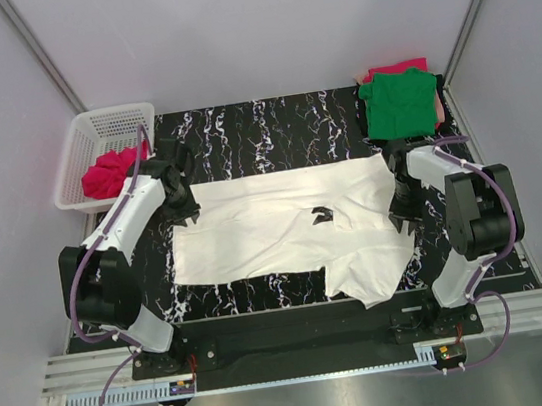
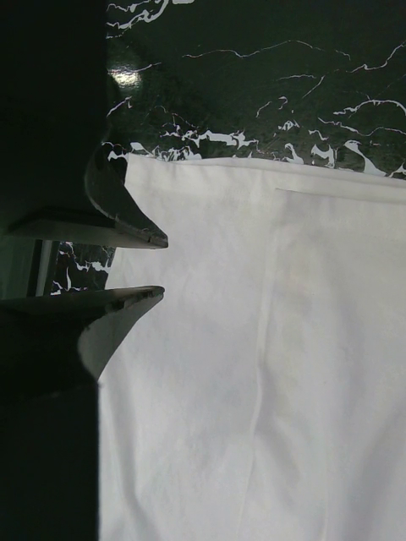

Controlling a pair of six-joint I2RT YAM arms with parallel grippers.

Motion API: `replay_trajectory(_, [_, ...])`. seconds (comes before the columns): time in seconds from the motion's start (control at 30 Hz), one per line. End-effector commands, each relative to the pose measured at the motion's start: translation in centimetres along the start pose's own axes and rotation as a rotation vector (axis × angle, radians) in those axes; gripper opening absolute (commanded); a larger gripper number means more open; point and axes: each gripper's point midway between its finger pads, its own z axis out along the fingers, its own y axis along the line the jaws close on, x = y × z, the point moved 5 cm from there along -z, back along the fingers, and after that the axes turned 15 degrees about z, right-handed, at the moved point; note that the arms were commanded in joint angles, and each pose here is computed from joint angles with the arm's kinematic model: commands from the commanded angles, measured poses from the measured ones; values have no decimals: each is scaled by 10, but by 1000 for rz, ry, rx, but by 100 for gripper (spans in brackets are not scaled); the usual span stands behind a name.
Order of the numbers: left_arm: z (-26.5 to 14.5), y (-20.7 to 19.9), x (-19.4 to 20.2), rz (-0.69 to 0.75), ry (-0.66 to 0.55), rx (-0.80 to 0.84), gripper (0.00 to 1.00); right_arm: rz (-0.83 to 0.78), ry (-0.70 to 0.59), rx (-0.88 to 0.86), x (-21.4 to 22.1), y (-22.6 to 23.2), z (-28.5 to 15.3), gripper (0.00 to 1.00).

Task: Fold and stack the t-shirts
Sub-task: Fold the tshirt

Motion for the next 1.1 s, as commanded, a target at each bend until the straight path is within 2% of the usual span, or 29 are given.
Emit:
replay_trajectory(0.0, [-1, 0, -3, -5, -32, -6, 29, 21, -21, 10, -1, -4, 3, 35])
replay_trajectory(0.33, [-2, 1, -2, 0, -35, -12, 29, 18, -43, -84, -10, 12, -9, 36])
replay_trajectory(0.43, [-1, 0, -2, 1, -30, -5, 29, 18, -87, -258, -10, 19, -28, 53])
replay_trajectory(0.47, [-1, 0, -3, -2, -31, -3, 29, 32, -106, -320, -7, 21, -25, 63])
replay_trajectory(0.5, [-1, -1, -4, -2, -30, 0, 29, 49, -158, -416, -6, 19, -41, 83])
replay_trajectory(0.53, [-1, -1, -4, -2, -28, 1, 28, 67, -173, -467, -5, 18, -45, 95])
replay_trajectory(0.57, [-2, -2, -4, 1, -30, 3, 28, 90, -184, -501, -2, 17, -45, 100])
replay_trajectory(0.6, [-3, -2, -5, -3, -32, 7, 28, 100, -201, -527, -1, 14, -52, 100])
replay_trajectory(0.7, [-3, -3, -5, 1, -34, 11, 28, 93, -193, -496, 3, 8, -46, 90])
replay_trajectory(0.9, [-3, -3, -4, 9, -32, 14, 28, 101, -156, -413, 4, 6, -33, 94])
replay_trajectory(1.07, [-3, -2, 1, 13, -27, 8, 28, 121, -113, -356, 7, 7, -22, 91])
